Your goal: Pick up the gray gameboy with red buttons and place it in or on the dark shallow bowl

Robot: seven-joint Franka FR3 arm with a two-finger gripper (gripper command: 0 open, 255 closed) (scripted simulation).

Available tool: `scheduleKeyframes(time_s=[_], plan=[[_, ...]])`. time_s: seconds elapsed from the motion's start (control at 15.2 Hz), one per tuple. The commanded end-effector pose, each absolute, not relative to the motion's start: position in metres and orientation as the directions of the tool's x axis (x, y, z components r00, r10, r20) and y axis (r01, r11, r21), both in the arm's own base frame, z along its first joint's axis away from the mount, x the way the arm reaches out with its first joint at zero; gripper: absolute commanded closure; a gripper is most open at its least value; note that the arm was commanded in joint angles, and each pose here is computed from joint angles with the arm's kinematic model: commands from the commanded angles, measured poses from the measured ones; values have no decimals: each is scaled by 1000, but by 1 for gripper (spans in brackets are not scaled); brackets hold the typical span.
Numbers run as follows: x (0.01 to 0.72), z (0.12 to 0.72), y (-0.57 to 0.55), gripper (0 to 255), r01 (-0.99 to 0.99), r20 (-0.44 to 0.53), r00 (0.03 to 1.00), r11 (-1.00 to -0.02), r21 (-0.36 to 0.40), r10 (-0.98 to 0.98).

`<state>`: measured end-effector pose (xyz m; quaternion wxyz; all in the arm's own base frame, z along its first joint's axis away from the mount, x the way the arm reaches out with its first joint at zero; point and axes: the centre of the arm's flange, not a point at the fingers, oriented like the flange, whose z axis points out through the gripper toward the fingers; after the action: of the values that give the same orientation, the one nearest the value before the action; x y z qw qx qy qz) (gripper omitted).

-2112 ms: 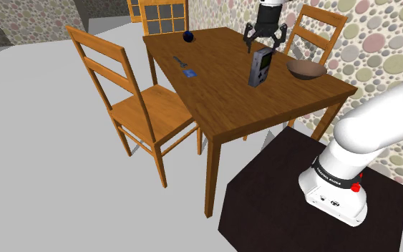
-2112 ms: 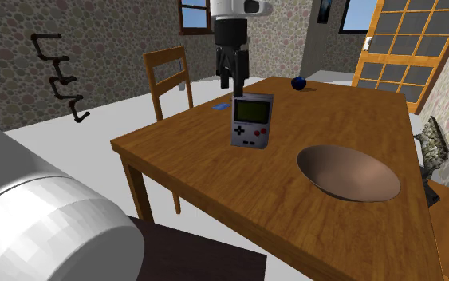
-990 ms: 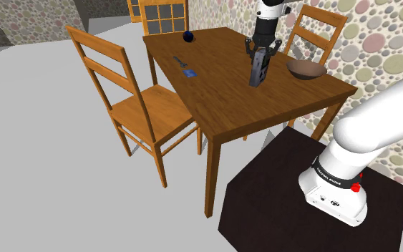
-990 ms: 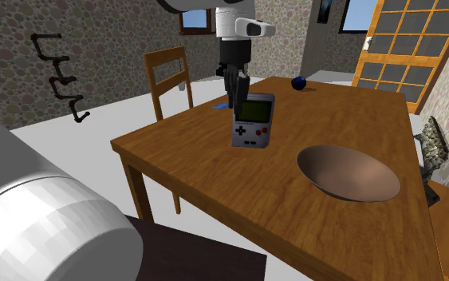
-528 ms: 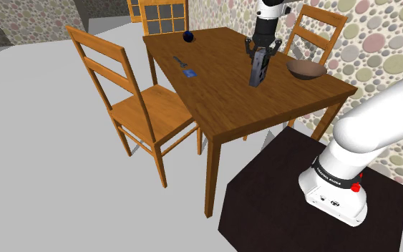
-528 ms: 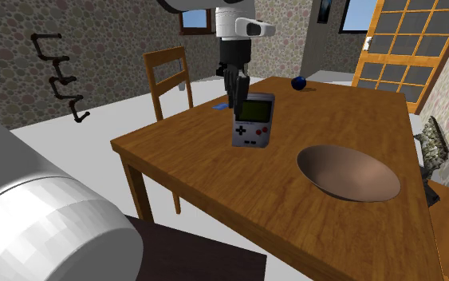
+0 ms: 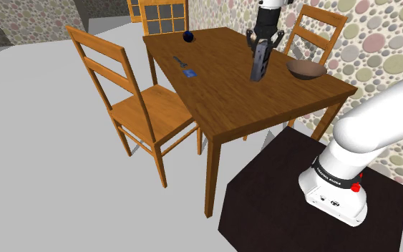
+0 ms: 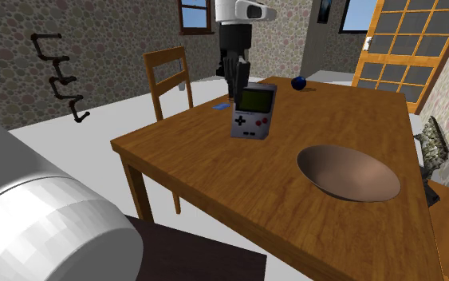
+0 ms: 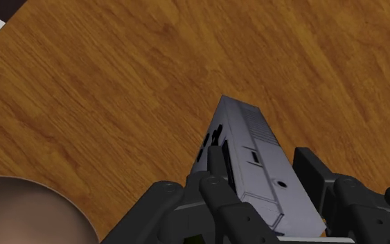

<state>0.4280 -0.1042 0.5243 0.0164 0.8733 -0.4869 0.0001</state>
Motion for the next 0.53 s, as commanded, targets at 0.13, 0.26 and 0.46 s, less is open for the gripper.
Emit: scheduleKeyframes(time_s=[0.13, 0.26, 0.46], plan=[[428, 546, -105, 255, -850, 16, 526, -525, 28, -850], [428, 557, -105, 255, -850, 16, 526, -525, 28, -850], [428, 573, -105, 255, -850, 16, 526, -525, 28, -850]])
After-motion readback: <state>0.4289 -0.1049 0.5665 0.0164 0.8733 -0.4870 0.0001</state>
